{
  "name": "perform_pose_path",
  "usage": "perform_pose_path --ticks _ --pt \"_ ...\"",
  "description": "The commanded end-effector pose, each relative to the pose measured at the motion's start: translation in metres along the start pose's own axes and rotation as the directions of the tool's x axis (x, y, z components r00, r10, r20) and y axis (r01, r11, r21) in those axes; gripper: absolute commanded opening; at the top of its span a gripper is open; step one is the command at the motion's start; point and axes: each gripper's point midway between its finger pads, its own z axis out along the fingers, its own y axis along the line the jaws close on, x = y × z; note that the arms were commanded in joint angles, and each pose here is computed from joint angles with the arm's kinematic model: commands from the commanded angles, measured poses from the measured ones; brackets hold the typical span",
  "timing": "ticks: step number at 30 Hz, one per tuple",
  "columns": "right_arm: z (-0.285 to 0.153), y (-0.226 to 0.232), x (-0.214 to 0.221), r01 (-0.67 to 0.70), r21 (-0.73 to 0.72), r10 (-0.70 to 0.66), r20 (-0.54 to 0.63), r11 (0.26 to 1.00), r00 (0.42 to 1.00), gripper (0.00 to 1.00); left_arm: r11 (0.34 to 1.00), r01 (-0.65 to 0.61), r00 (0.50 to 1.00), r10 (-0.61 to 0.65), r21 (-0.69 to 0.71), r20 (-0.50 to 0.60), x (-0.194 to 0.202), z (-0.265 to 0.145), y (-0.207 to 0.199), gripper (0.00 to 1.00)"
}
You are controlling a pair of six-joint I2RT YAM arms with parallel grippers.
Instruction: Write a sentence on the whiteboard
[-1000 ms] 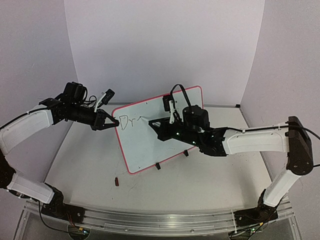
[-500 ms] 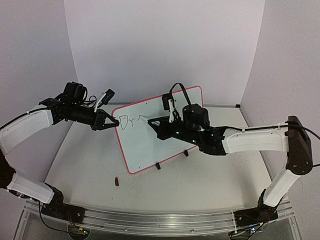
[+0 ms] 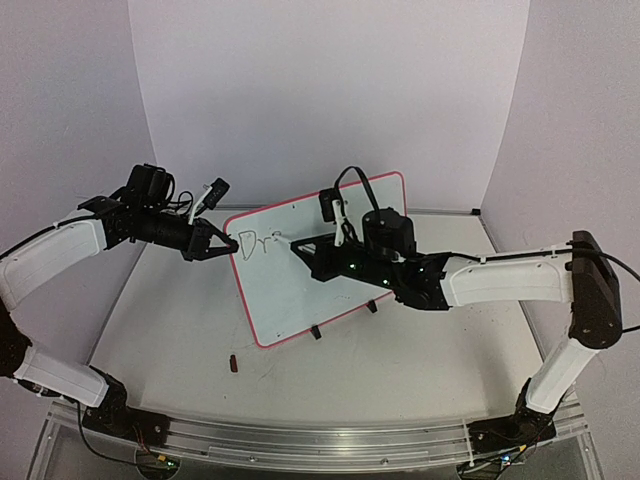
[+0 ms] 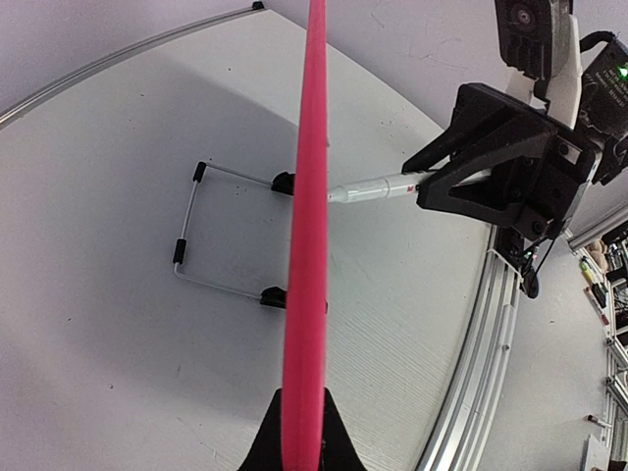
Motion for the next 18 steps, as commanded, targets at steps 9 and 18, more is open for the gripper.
perform_pose_path --ticks 9,18 --pt "0.000 -0.015 0.023 -0.037 0.035 0.039 -0.041 0.999 0.998 0.00 0.999 -0.033 0.999 0.033 0.016 -0.004 -0.001 0.002 -0.003 0.00" --pt "-0.009 -0.019 0.010 -0.015 0.069 0.015 -0.003 0.998 1.000 0.00 0.999 -0.031 0.999 0.031 0.018 -0.005 -0.001 0.003 -0.003 0.00"
